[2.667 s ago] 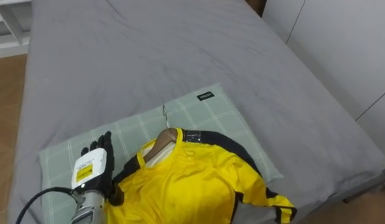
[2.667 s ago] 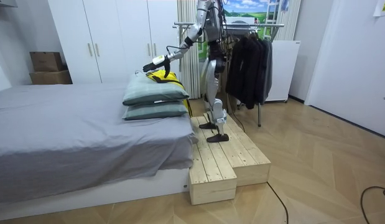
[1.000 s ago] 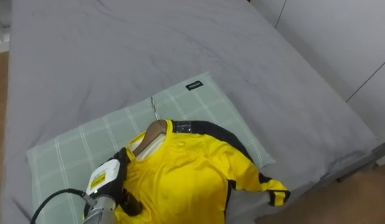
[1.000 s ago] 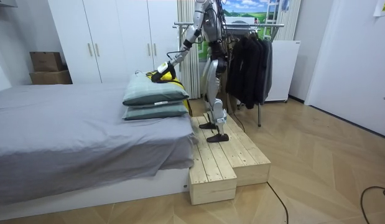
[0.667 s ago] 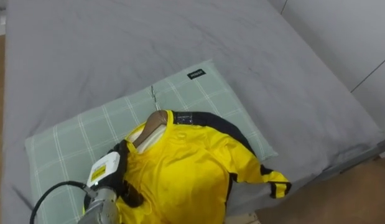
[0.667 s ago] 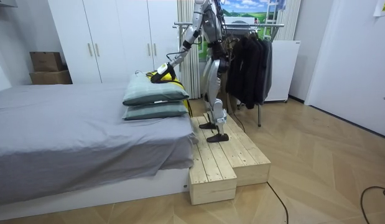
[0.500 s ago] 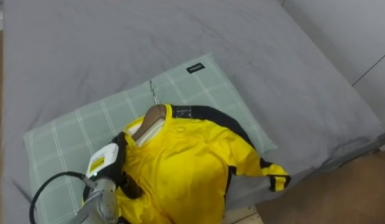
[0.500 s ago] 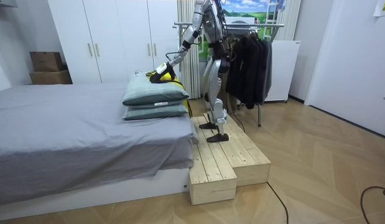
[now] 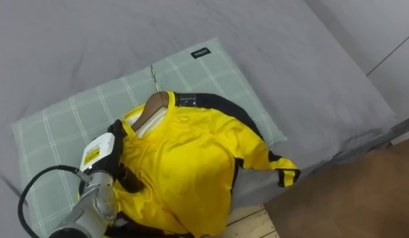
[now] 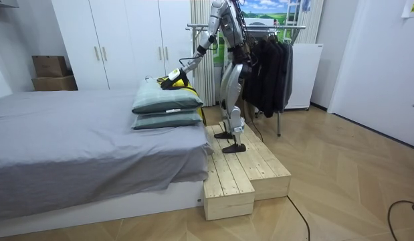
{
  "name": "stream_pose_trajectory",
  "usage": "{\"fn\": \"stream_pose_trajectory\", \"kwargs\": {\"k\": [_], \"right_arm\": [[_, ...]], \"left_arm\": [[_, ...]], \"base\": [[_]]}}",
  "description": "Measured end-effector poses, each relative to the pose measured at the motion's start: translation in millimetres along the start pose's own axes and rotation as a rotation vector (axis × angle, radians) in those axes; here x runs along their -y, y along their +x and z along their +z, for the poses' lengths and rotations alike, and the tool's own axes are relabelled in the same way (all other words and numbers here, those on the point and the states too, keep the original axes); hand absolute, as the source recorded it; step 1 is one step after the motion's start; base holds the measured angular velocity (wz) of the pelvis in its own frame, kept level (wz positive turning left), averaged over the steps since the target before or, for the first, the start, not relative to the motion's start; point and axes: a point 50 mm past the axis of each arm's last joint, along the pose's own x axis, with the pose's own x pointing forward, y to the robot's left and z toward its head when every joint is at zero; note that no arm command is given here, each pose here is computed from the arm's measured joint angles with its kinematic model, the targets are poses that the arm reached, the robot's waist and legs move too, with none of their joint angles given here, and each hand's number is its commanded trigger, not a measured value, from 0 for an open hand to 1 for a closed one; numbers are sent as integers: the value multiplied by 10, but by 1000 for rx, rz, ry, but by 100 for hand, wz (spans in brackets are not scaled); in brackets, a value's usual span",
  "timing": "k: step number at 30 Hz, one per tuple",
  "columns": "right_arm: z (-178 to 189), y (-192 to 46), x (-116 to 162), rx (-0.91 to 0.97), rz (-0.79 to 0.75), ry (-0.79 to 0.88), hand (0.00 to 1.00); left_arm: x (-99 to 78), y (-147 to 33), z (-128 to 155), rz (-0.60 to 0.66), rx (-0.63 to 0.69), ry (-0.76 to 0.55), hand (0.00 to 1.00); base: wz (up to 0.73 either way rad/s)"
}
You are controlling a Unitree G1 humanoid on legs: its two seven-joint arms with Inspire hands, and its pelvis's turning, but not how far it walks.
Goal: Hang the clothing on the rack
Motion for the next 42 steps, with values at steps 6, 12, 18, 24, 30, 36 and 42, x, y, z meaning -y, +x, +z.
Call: {"fn": "stream_pose_trajectory", "kwargs": {"k": [6,12,18,24,30,36,42], "right_arm": [[11,0,-4,4,9,8,0],[17,1,-4,6,11,8,0],[52,3,-6,16,20,29,0],[120,3,-11,48,23,36,0],[118,3,-10,51,23,34,0],[126,2,-10,58,23,34,0],[136,2,-9,70,23,34,0]], "left_arm": [[-9,5,5,3,-1,-2,100],[-14,7,5,9,-2,-2,100],[-104,36,-15,53,-3,10,100],[-47,19,-15,15,-2,27,100],[-56,24,-25,6,-5,27,100],[-55,24,-24,3,-8,8,100],[-58,26,-26,-2,-6,7,100]], "base": [[0],[0],[0],[3],[0],[0],[0]]}}
